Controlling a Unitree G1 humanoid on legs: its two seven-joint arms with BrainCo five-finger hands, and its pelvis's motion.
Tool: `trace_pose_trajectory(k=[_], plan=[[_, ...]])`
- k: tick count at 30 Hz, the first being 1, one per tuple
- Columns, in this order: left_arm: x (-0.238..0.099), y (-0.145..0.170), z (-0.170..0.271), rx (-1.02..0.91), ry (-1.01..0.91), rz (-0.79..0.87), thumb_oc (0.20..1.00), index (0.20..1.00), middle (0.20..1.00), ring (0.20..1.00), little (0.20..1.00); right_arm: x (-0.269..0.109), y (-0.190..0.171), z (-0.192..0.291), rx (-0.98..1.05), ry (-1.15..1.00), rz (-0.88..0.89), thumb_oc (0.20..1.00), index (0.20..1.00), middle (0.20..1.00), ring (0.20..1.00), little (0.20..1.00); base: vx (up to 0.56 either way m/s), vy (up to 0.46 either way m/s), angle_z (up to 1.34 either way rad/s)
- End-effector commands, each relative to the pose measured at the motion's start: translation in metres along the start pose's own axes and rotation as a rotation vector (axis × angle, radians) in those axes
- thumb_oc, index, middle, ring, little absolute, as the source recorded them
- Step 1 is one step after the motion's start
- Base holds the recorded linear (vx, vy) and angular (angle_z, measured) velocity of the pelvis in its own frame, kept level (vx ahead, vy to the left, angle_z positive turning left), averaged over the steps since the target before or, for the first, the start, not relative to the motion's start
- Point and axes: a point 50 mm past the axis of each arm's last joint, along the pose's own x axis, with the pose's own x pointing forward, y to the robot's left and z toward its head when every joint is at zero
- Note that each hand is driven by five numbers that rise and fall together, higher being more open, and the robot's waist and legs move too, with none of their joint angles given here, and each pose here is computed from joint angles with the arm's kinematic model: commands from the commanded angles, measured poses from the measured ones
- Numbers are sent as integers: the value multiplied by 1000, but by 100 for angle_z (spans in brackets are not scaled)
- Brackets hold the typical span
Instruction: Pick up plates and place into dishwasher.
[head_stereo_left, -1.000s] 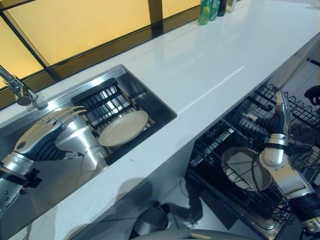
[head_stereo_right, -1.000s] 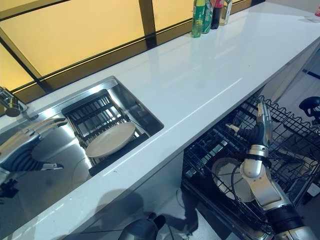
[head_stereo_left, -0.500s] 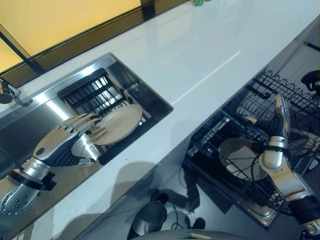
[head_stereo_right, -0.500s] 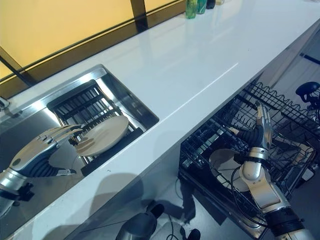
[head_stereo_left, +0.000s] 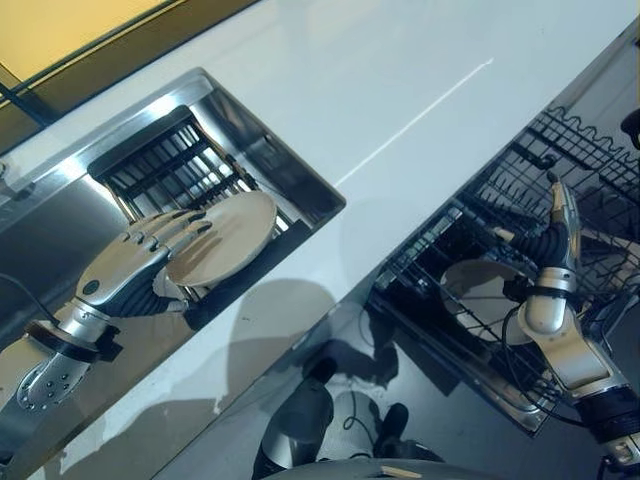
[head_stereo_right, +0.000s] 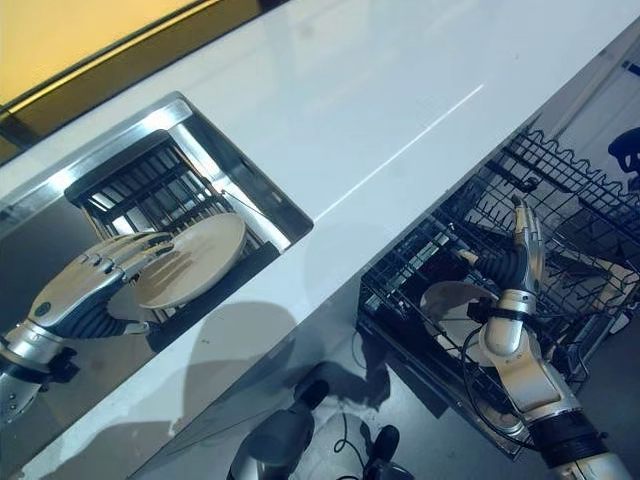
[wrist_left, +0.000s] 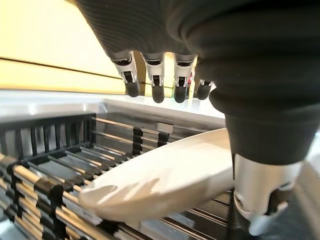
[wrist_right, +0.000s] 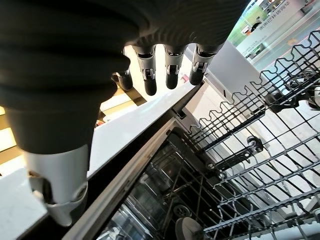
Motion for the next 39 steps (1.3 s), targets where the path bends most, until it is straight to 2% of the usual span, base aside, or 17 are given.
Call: trace_pose_trajectory(k=[1,10,16,17,19,39], plan=[[2,9,-7,103,-6,71,1000,1000,1000,1000,1000,22,-20,28,8,-170,-91,1000,1000,1000,1000,1000,-58,5,-2],[7,2,-14,173,16,239,1000,1000,1000,1000,1000,21,-14,33,34,-190,-111,1000,1000,1000,1000,1000,-22,0,-4],[8,-4,-16,166,48,295,1000,1000,1000,1000,1000,18,-10,37,62,-191,-115,1000,1000,1000,1000,1000,-13,-30,-8],[8,-6,-17,159,56,303,636,636,636,636,636,17,-10,37,67,-192,-115,1000,1000,1000,1000,1000,1,-26,-5],[8,-7,-17,152,63,309,200,200,200,200,200,17,-9,37,71,-190,-116,1000,1000,1000,1000,1000,3,-13,-2],[-6,-2,-23,172,113,352,200,200,200,200,200,7,-6,31,94,-158,-108,1000,1000,1000,1000,1000,1,-2,0]])
